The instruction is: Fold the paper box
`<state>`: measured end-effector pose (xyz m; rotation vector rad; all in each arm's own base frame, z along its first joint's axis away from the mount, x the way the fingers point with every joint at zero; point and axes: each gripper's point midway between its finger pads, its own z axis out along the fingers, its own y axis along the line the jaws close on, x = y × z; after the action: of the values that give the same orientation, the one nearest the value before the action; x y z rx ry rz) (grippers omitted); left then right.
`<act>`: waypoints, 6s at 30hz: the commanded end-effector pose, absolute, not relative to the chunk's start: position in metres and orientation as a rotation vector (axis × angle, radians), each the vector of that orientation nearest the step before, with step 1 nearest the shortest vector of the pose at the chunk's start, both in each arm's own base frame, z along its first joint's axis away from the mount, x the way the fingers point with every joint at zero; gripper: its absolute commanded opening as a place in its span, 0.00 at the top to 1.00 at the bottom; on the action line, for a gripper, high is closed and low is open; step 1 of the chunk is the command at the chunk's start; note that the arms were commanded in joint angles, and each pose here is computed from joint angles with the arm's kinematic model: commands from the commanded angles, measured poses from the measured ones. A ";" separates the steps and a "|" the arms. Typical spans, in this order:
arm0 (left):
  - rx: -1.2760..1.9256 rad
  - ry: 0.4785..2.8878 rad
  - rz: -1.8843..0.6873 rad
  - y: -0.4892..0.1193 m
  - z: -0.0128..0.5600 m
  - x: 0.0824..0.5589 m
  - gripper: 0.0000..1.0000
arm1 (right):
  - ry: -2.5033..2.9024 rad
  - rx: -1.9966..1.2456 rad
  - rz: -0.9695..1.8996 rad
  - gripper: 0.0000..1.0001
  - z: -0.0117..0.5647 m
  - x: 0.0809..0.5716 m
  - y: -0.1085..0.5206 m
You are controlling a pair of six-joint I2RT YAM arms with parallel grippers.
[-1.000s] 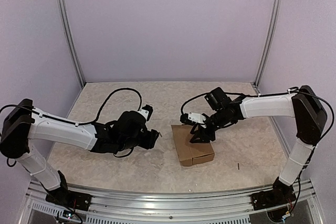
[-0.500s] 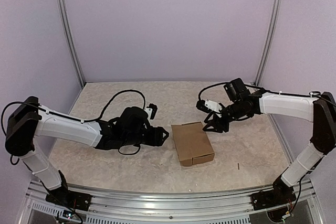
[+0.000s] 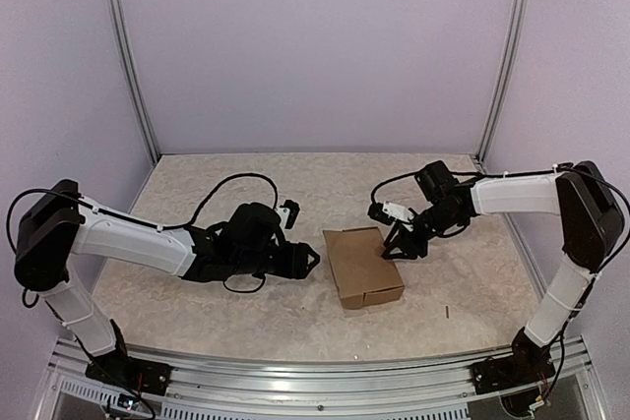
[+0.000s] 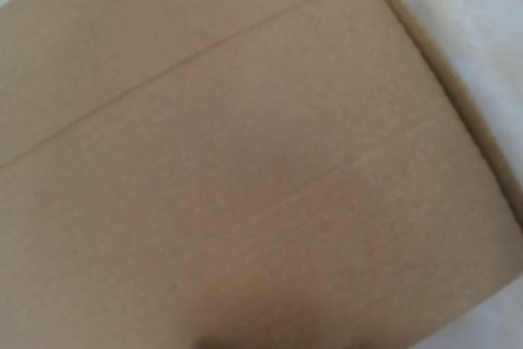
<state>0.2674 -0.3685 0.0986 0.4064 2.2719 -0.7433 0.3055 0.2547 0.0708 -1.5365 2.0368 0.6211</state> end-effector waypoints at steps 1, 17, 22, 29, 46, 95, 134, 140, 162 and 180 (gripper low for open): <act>0.419 2.291 -0.722 -0.370 0.096 0.271 0.34 | 2.116 -1.566 0.590 0.63 0.044 0.303 0.236; 0.292 2.334 -0.747 -0.370 0.055 0.288 0.36 | 2.179 -1.511 0.557 0.63 0.033 0.309 0.196; 0.379 2.269 -0.882 -0.412 0.053 0.299 0.37 | 2.158 -1.496 0.572 0.63 0.040 0.309 0.198; 0.453 2.235 -0.917 -0.446 0.054 0.315 0.39 | 2.164 -1.474 0.622 0.62 0.040 0.307 0.202; 0.496 2.165 -0.959 -0.469 0.078 0.326 0.39 | 2.196 -1.430 0.882 0.57 0.046 0.272 0.223; 0.725 2.144 -0.592 -0.437 0.106 0.285 0.38 | 2.041 -1.286 0.525 0.40 0.167 0.306 0.165; 0.614 2.330 -0.507 -0.385 0.091 0.312 0.46 | 2.526 -1.058 1.150 0.75 -0.003 0.291 0.276; 0.629 2.342 -0.484 -0.384 0.090 0.296 0.49 | 2.501 -1.026 1.104 0.73 0.010 0.295 0.253; 0.836 2.250 -0.604 -0.501 0.119 0.377 0.51 | 2.269 -0.510 0.809 0.63 0.113 0.380 0.071; 0.852 2.214 -0.432 -0.476 0.114 0.298 0.43 | 2.279 -0.860 0.704 0.53 0.088 0.366 0.128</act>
<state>0.3151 -0.4646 0.1135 0.8514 2.2337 -0.4533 0.3695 0.1074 0.1071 -0.7495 2.2307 0.7274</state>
